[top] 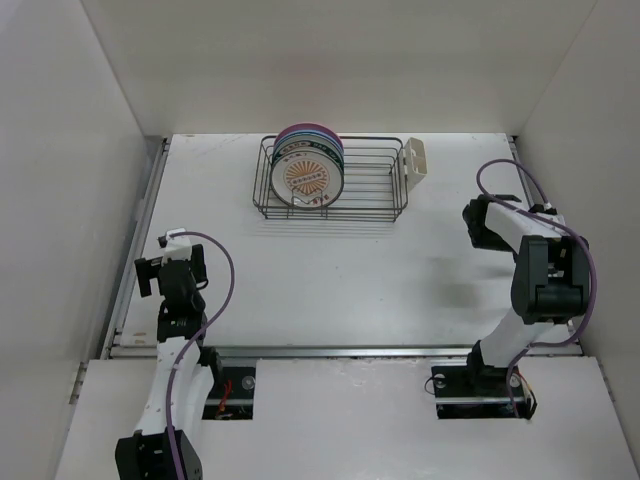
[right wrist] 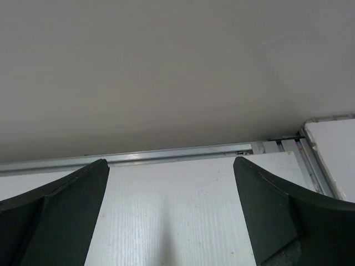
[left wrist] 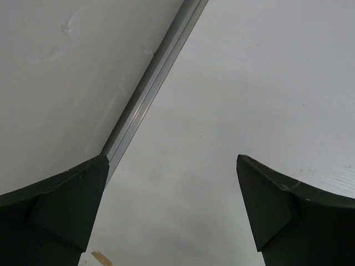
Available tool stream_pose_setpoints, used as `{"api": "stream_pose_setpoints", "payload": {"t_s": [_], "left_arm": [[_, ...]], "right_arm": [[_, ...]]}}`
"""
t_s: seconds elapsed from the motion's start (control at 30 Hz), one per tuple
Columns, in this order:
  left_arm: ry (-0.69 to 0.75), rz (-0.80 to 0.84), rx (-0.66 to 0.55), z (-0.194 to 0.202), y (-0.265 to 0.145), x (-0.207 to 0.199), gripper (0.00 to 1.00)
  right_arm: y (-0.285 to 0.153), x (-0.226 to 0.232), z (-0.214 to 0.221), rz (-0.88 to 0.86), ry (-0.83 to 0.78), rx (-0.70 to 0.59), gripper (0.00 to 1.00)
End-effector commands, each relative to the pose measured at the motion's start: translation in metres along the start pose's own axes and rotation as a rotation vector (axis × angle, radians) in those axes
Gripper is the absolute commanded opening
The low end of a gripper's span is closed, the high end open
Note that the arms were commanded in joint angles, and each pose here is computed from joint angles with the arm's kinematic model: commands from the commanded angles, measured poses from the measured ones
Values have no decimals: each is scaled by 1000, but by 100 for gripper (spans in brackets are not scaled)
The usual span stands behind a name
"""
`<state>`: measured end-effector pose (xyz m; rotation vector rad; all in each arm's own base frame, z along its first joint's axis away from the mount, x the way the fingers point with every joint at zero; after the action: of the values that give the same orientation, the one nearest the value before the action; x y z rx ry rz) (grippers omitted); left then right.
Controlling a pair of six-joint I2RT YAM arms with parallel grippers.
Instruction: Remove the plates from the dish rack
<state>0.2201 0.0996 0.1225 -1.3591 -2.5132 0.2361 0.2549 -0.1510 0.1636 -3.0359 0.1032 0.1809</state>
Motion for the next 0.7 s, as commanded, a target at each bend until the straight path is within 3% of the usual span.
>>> {"api": "stream_pose_setpoints", "payload": {"t_s": [0.0, 0.2, 0.4, 0.57, 0.67], "left_arm": [[-56, -17, -78, -30, 0, 3, 100], [-52, -16, -70, -28, 1, 3, 100], [-47, -15, -91, -44, -2, 5, 100], [123, 253, -32, -66, -19, -21, 100], [35, 237, -42, -80, -23, -19, 100]], "right_arm": [[3, 1, -24, -14, 4, -84, 100], [-1, 18, -61, -12, -106, -75, 100], [-7, 20, -92, -26, -84, -89, 100], [-27, 22, -115, -88, -33, -157, 100], [-30, 28, -109, -98, -59, -160, 100]]}}
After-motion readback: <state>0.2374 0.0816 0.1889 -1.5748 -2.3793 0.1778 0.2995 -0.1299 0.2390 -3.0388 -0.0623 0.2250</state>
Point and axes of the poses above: each gripper's point midway between its finger pads, its own y axis out along the fingers, its own x axis along the line the jaws close on, z = x × y, the point moved 3 cm from there along -y, back along the fingers, and after that the axes turned 10 degrees about -y, right-handed, at the moved point
